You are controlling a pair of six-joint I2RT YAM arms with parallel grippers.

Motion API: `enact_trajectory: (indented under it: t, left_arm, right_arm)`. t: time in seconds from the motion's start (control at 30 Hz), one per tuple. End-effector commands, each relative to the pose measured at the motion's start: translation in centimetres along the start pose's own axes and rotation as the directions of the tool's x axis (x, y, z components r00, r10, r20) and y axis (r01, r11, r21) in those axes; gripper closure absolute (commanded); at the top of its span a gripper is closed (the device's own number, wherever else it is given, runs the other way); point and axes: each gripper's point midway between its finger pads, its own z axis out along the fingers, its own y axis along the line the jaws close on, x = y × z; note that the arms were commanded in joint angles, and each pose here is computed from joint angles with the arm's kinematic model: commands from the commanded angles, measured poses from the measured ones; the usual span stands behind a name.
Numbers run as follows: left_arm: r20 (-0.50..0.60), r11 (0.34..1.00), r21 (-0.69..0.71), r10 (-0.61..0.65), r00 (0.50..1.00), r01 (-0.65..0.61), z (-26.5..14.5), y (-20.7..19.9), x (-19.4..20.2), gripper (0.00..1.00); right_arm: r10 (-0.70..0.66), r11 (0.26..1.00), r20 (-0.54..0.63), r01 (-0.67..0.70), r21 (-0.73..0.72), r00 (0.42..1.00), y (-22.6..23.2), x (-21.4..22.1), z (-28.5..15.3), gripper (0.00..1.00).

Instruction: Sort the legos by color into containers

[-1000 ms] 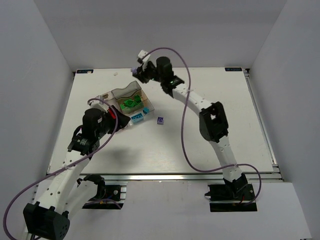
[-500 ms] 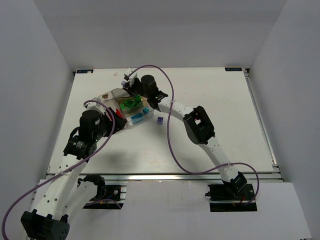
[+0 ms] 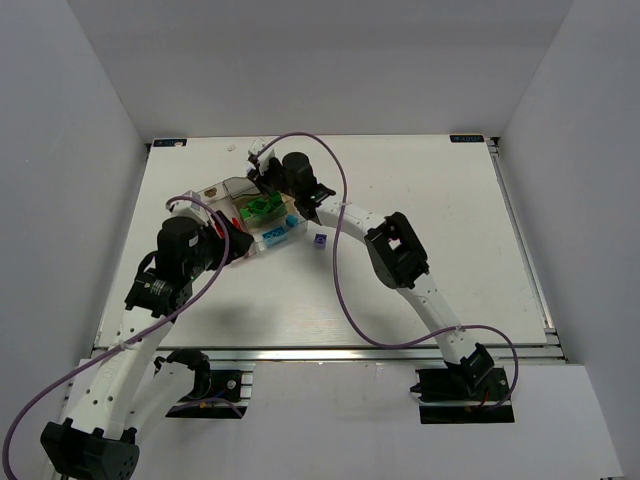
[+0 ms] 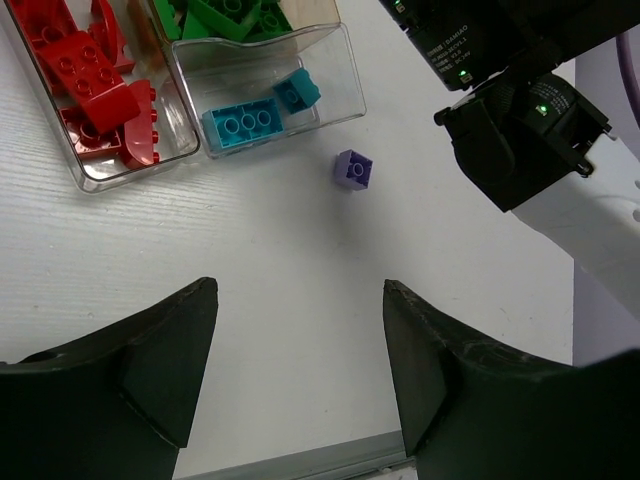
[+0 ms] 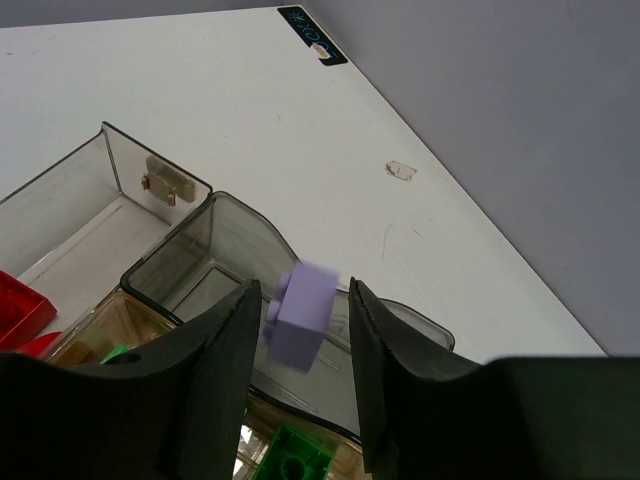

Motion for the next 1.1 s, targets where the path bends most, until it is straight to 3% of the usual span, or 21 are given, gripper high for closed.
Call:
enact_trajectory:
  t: [0.0, 0.3, 0.4, 0.47, 0.53, 0.57, 0.67, 0.7, 0.73, 0.77, 0.8, 0.83, 0.87, 0.93, 0.97, 1.07]
  left_arm:
    - [0.052, 1.0, 0.024, 0.011, 0.999, -0.012, -0.5, -1.0, -1.7, 0.23]
    - [0.053, 0.996, 0.086, 0.002, 0.999, -0.007, 0.1, -2.6, -2.1, 0.24]
    - [0.041, 0.991, 0.135, 0.007, 0.999, -0.012, 1.0, -3.6, -2.2, 0.32]
    - [-0.015, 0.982, 0.189, 0.016, 1.0, -0.013, 2.6, -4.6, -1.5, 0.48]
    - [-0.093, 0.968, 0.25, 0.031, 0.995, -0.007, 3.6, -5.9, -0.1, 0.67]
    - [-0.143, 0.97, 0.242, 0.029, 0.989, 0.006, 5.4, -5.6, 0.8, 0.71]
    - [-0.254, 0.968, 0.25, 0.072, 0.965, -0.007, 8.2, -6.6, 3.1, 0.74]
    - [-0.257, 0.964, 0.262, 0.101, 0.961, -0.032, 8.8, -7.5, 3.0, 0.72]
    - [-0.269, 0.967, 0.251, 0.118, 0.956, -0.048, 9.6, -7.6, 3.4, 0.69]
    - [-0.335, 0.971, 0.223, 0.155, 0.929, -0.081, 10.8, -7.3, 5.5, 0.56]
    - [-0.327, 0.966, 0.234, 0.181, 0.928, -0.106, 11.3, -8.6, 4.9, 0.51]
    - [-0.347, 0.967, 0.222, 0.201, 0.916, -0.128, 11.9, -8.8, 5.5, 0.46]
    - [-0.376, 0.965, 0.198, 0.239, 0.895, -0.174, 12.2, -8.7, 6.8, 0.37]
    - [-0.405, 0.962, 0.166, 0.267, 0.875, -0.216, 14.0, -9.1, 7.9, 0.31]
    - [-0.415, 0.958, 0.134, 0.287, 0.864, -0.253, 14.4, -8.7, 8.4, 0.3]
    - [-0.447, 0.934, 0.083, 0.347, 0.825, -0.348, 16.0, -8.6, 10.3, 0.29]
  right_arm:
    - [-0.032, 0.999, 0.058, 0.031, 0.026, 0.998, -0.8, -1.5, 0.2, 0.53]
    - [-0.025, 0.999, 0.048, 0.024, 0.029, 0.999, -1.4, -2.6, -0.9, 0.49]
    - [0.035, 0.998, 0.05, -0.037, 0.051, 0.998, -3.3, -5.6, -2.5, 0.58]
    - [0.11, 0.989, 0.065, -0.116, 0.094, 0.992, -6.4, -8.8, -4.8, 0.66]
    - [0.182, 0.975, 0.052, -0.187, 0.122, 0.982, -9.8, -10.4, -8.6, 0.82]
    - [0.215, 0.97, 0.042, -0.219, 0.111, 0.976, -10.2, -10.5, -9.8, 0.97]
    - [0.322, 0.945, -0.043, -0.318, 0.08, 0.946, -12.7, -9.6, -15.4, 0.99]
    - [0.335, 0.942, -0.054, -0.333, 0.049, 0.941, -13.5, -10.3, -17.7, 0.9]
    - [0.389, 0.921, -0.137, -0.385, 0.057, 0.911, -13.9, -7.5, -19.8, 0.65]
    - [0.407, 0.912, -0.19, -0.41, 0.024, 0.894, -13.2, -6.4, -21.2, 0.53]
    - [0.384, 0.918, -0.208, -0.396, -0.019, 0.9, -13.7, -6.3, -23.3, 0.39]
    - [0.419, 0.896, -0.279, -0.444, -0.03, 0.864, -12.8, -4.5, -24.9, 0.18]
    - [0.449, 0.88, -0.309, -0.475, -0.011, 0.838, -13.9, -2.6, -27.3, 0.11]
    - [0.446, 0.865, -0.35, -0.497, -0.066, 0.824, -12.5, -1.9, -29.6, 0.11]
    - [0.487, 0.836, -0.388, -0.546, -0.053, 0.783, -11.9, 0.3, -31.6, 0.11]
    - [0.475, 0.839, -0.39, -0.539, -0.068, 0.789, -10.3, 1.5, -34.4, 0.11]
